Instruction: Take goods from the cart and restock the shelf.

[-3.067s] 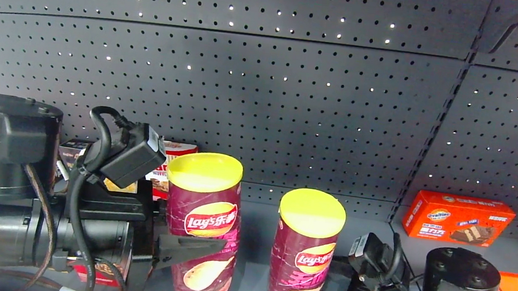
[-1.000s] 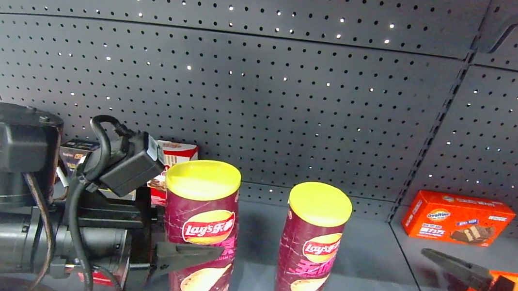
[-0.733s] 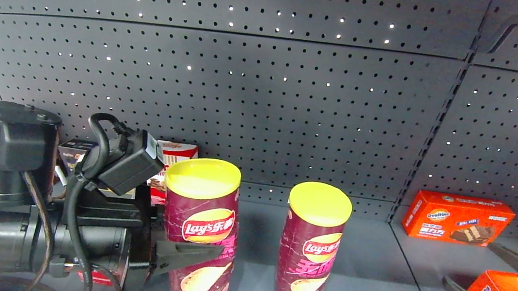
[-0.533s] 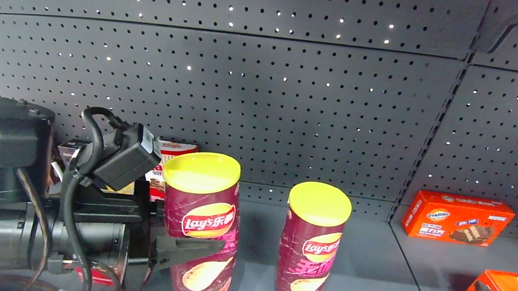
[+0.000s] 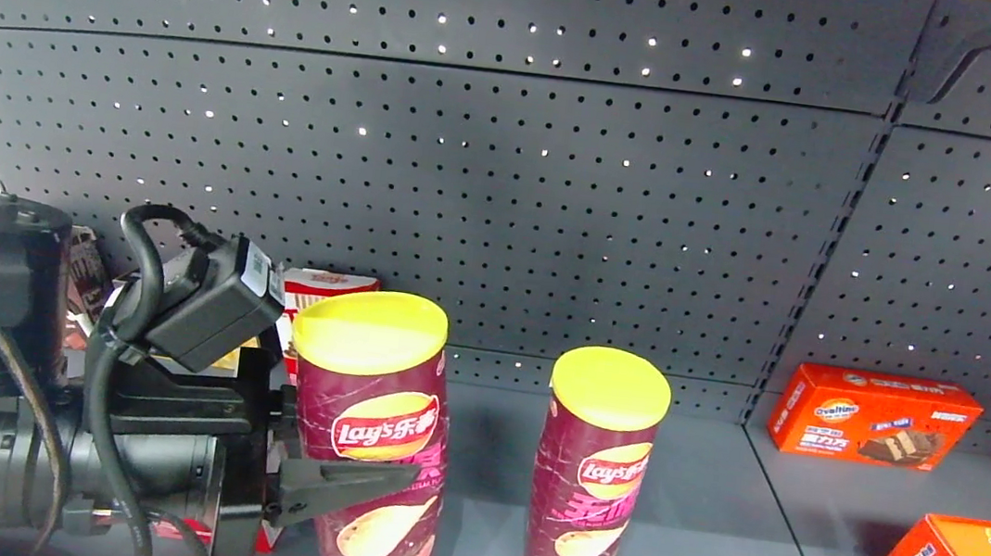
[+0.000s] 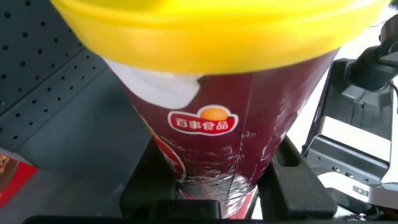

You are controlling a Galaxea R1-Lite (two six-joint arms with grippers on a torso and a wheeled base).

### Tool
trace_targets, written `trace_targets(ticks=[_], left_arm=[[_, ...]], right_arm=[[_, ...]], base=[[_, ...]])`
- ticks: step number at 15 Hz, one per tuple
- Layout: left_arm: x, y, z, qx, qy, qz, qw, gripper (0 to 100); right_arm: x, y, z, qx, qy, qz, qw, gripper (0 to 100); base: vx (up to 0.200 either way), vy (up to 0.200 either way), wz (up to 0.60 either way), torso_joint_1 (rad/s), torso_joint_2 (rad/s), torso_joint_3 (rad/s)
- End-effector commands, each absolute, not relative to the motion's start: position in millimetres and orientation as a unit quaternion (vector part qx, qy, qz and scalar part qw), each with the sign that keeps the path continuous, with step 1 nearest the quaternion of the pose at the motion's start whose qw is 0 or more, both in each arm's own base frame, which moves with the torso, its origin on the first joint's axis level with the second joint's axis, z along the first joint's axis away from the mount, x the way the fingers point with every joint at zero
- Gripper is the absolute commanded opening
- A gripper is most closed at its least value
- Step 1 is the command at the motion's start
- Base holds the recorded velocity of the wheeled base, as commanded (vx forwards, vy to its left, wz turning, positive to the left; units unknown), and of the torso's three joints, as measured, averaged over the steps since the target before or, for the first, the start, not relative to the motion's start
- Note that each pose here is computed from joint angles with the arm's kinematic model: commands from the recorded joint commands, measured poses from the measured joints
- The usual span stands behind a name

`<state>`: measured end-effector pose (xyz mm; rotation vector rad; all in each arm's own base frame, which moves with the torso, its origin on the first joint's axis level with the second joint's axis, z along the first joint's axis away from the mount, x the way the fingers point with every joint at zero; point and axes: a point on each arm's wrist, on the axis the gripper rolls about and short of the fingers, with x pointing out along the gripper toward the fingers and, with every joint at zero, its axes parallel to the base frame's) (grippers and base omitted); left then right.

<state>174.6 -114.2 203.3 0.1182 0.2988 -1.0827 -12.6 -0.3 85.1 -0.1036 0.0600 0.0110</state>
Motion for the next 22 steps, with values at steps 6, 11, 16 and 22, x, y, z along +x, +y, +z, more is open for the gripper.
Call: trace_targets(ticks=[6,11,16,22], left_arm=[[169,-110,207,0.058,0.133,-0.503,0.852,0],[173,-112,211,0.058,0.124,-0.507,0.851,0],[200,-103,213,0.052,0.121,-0.468,0.874,0],[274,-130,214,0.052,0.071,-0.493,0.866,0]], right_arm=[[-23,-1,77,0.036,-0.006,-0.009,0.999,100],[-23,0,76,-0.006,-0.001,0.010,1.000,100],[-23,0,76,-0.006,-0.002,0.010,1.000,100],[-23,0,76,-0.006,-0.002,0.010,1.000,100]], base=[[0.000,0.000,0.00,0.000,0.00,0.000],[0.000,0.000,0.00,0.000,0.00,0.000],[0.000,0.000,0.00,0.000,0.00,0.000],[0.000,0.000,0.00,0.000,0.00,0.000]])
